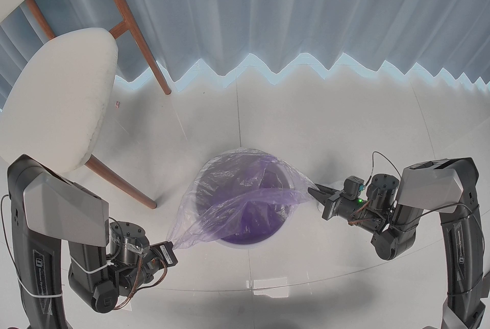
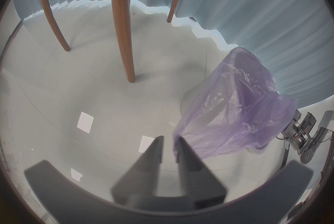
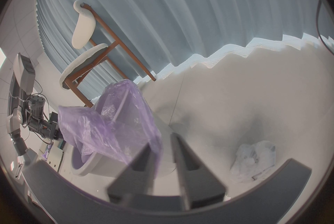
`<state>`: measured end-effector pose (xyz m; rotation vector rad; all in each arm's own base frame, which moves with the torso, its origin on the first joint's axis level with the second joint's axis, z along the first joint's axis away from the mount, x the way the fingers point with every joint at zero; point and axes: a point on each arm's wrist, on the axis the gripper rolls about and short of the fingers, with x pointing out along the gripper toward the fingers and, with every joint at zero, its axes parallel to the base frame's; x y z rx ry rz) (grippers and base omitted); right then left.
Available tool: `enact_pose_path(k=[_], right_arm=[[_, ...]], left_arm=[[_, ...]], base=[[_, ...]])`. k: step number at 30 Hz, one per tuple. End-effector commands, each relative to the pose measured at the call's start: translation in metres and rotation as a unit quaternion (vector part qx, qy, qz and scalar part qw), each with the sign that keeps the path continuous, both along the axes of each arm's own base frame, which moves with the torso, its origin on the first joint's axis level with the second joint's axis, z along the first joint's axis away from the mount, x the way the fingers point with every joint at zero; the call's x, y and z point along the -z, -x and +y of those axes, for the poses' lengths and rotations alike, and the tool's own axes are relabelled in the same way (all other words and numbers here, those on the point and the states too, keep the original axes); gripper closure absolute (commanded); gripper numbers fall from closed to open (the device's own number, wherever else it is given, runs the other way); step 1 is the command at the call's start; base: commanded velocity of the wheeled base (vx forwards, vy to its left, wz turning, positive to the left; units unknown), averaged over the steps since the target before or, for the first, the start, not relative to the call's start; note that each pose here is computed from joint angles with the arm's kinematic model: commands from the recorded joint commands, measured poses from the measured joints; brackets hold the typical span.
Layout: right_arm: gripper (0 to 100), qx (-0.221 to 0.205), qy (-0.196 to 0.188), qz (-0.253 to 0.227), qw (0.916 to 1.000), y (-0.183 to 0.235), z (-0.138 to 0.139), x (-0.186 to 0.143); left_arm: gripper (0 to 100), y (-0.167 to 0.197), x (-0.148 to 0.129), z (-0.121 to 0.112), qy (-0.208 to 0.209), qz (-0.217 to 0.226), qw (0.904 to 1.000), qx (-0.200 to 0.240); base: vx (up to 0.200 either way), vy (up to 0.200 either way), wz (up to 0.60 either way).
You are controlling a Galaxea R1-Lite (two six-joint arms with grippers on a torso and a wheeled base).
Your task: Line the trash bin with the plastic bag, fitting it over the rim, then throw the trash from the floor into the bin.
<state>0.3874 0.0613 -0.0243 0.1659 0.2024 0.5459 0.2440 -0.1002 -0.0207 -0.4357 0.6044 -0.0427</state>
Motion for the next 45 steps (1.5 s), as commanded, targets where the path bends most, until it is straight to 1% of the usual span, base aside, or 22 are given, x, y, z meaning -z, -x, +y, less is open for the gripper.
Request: enact_pose_path(k=[1, 3, 8, 10, 12, 13, 16, 19, 22, 24, 25, 28, 30, 32, 33, 35, 38, 39, 40, 43, 44, 45], right_arm=[[0, 0.002, -0.006, -0.013, 0.9999, 0.000, -0.001, -0.008], [0, 0.006, -0.016, -0.017, 0.9997, 0.001, -0.002, -0.017], [0, 0.017, -0.089, 0.018, 0.9958, 0.027, -0.006, -0.053], [0, 0.028, -0.115, 0.037, 0.9922, 0.044, -0.013, -0.066], [0, 0.032, -0.121, 0.041, 0.9913, 0.050, -0.016, -0.071], [0, 0.037, -0.132, 0.056, 0.9889, 0.069, -0.019, -0.080], [0, 0.037, -0.133, 0.081, 0.9871, 0.098, -0.020, -0.086], [0, 0.035, -0.125, 0.107, 0.9859, 0.121, -0.017, -0.084], [0, 0.065, -0.120, 0.127, 0.9826, 0.134, -0.013, -0.080], [0, 0.071, -0.118, 0.132, 0.9817, 0.136, -0.011, -0.078], [0, 0.083, -0.121, 0.144, 0.9786, 0.141, -0.005, -0.075], [0, 0.086, -0.124, 0.146, 0.9777, 0.142, 0.002, -0.075], [0, 0.086, -0.122, 0.128, 0.9805, 0.139, 0.011, -0.080], [0, 0.084, -0.123, 0.122, 0.9814, 0.138, 0.013, -0.082], [0, 0.075, -0.127, 0.105, 0.9835, 0.136, 0.018, -0.089], [0, 0.058, -0.137, 0.089, 0.9848, 0.137, 0.026, -0.099], [0, 0.032, -0.159, 0.104, 0.9812, 0.144, 0.044, -0.102], [0, 0.031, -0.160, 0.106, 0.9810, 0.144, 0.045, -0.101], [0, 0.034, -0.171, 0.121, 0.9772, 0.149, 0.059, -0.097], [0, 0.055, -0.181, 0.125, 0.9739, 0.144, 0.080, -0.090], [0, 0.059, -0.187, 0.120, 0.9732, 0.140, 0.084, -0.090], [0, 0.064, -0.194, 0.118, 0.9718, 0.136, 0.089, -0.089]], left_arm=[[0, 0.003, -0.008, 0.001, 0.004, -0.009, 0.9999, -0.001], [0, 0.003, -0.016, 0.001, 0.020, -0.020, 0.9995, -0.010], [0, 0.010, -0.047, 0.005, 0.076, -0.066, 0.9932, -0.059], [0, 0.022, -0.066, 0.011, 0.103, -0.087, 0.9881, -0.073], [0, 0.027, -0.073, 0.013, 0.110, -0.096, 0.9864, -0.074], [0, 0.045, -0.092, 0.019, 0.123, -0.123, 0.9824, -0.069], [0, 0.073, -0.120, 0.024, 0.150, -0.172, 0.9725, -0.047], [0, 0.089, -0.147, 0.032, 0.182, -0.234, 0.9541, -0.045], [0, 0.107, -0.165, 0.036, 0.190, -0.277, 0.9408, -0.042], [0, 0.111, -0.167, 0.036, 0.189, -0.284, 0.9394, -0.037], [0, 0.118, -0.169, 0.038, 0.170, -0.285, 0.9428, -0.031], [0, 0.120, -0.169, 0.040, 0.150, -0.290, 0.9446, -0.036], [0, 0.126, -0.178, 0.050, 0.115, -0.327, 0.9365, -0.053], [0, 0.127, -0.180, 0.054, 0.105, -0.338, 0.9334, -0.062], [0, 0.130, -0.185, 0.065, 0.071, -0.363, 0.9262, -0.072], [0, 0.131, -0.188, 0.074, 0.032, -0.379, 0.9224, -0.068], [0, 0.136, -0.193, 0.088, -0.034, -0.406, 0.9099, -0.077], [0, 0.136, -0.193, 0.089, -0.038, -0.407, 0.9093, -0.078], [0, 0.141, -0.196, 0.095, -0.068, -0.419, 0.9011, -0.090], [0, 0.151, -0.199, 0.100, -0.078, -0.433, 0.8916, -0.108], [0, 0.155, -0.199, 0.101, -0.079, -0.433, 0.8915, -0.109], [0, 0.158, -0.196, 0.101, -0.081, -0.422, 0.8961, -0.111]], base=[[0.000, 0.000, 0.00], [0.000, 0.000, 0.00], [0.000, 0.000, 0.00], [0.000, 0.000, 0.00], [0.000, 0.000, 0.00], [0.000, 0.000, 0.00], [0.000, 0.000, 0.00], [0.000, 0.000, 0.00], [0.000, 0.000, 0.00], [0.000, 0.000, 0.00], [0.000, 0.000, 0.00], [0.000, 0.000, 0.00], [0.000, 0.000, 0.00], [0.000, 0.000, 0.00], [0.000, 0.000, 0.00], [0.000, 0.000, 0.00], [0.000, 0.000, 0.00], [0.000, 0.000, 0.00], [0.000, 0.000, 0.00], [0.000, 0.000, 0.00], [0.000, 0.000, 0.00], [0.000, 0.000, 0.00]])
